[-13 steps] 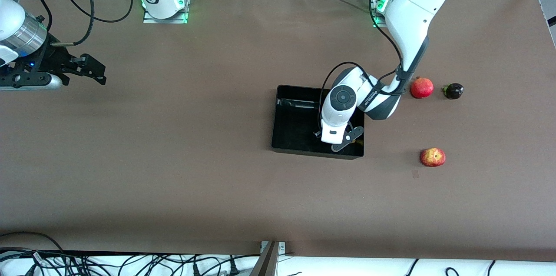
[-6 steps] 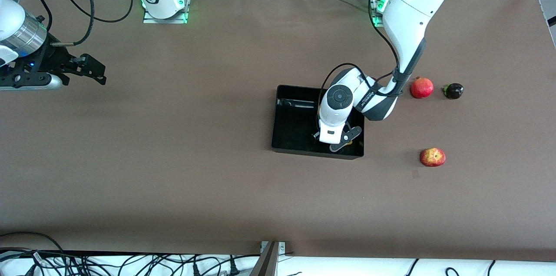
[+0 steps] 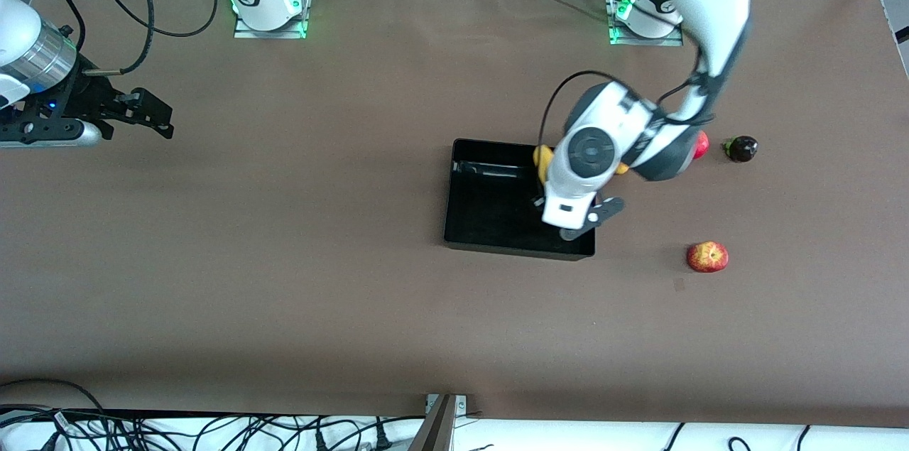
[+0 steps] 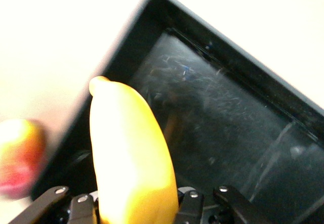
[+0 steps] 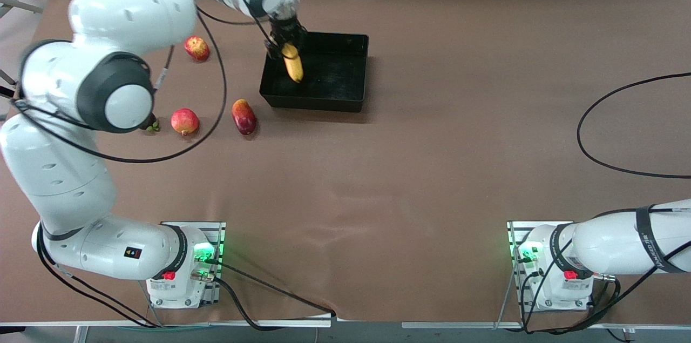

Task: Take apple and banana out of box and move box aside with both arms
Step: 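Lift the banana out and lower it beside the apple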

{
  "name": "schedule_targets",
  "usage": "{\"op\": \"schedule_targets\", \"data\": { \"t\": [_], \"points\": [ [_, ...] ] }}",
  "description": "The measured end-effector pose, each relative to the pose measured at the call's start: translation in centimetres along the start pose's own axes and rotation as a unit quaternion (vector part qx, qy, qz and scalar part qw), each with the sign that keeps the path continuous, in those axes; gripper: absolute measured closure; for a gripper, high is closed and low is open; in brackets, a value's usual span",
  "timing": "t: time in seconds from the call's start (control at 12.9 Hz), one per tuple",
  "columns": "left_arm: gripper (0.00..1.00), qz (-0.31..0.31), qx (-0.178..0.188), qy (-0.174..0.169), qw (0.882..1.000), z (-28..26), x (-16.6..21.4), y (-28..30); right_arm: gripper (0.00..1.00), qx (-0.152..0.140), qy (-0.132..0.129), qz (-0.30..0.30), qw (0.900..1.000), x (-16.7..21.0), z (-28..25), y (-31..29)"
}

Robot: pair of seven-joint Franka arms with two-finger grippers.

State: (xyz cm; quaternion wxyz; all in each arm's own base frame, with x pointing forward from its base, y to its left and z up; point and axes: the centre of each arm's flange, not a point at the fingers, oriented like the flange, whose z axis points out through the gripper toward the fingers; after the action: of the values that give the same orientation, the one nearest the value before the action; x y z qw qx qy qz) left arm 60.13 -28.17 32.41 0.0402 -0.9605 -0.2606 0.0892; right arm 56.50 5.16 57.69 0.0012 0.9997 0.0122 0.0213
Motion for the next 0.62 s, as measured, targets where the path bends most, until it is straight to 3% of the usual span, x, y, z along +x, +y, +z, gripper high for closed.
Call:
{"op": "schedule_targets", "data": {
  "t": [0.31, 0.62],
  "points": [
    [1.0, 0.065, 0.004, -0.045, 0.997, -6.9, 8.1, -10.2, 0.0, 0.0, 0.0, 0.0, 1.0, 0.0, 0.0, 0.0],
    [1.0, 0.148, 0.02, -0.053, 0.987, -4.8, 18.1, -22.4, 0.0, 0.001, 0.006, -0.004, 1.0, 0.1, -0.1, -0.4]
  ]
}}
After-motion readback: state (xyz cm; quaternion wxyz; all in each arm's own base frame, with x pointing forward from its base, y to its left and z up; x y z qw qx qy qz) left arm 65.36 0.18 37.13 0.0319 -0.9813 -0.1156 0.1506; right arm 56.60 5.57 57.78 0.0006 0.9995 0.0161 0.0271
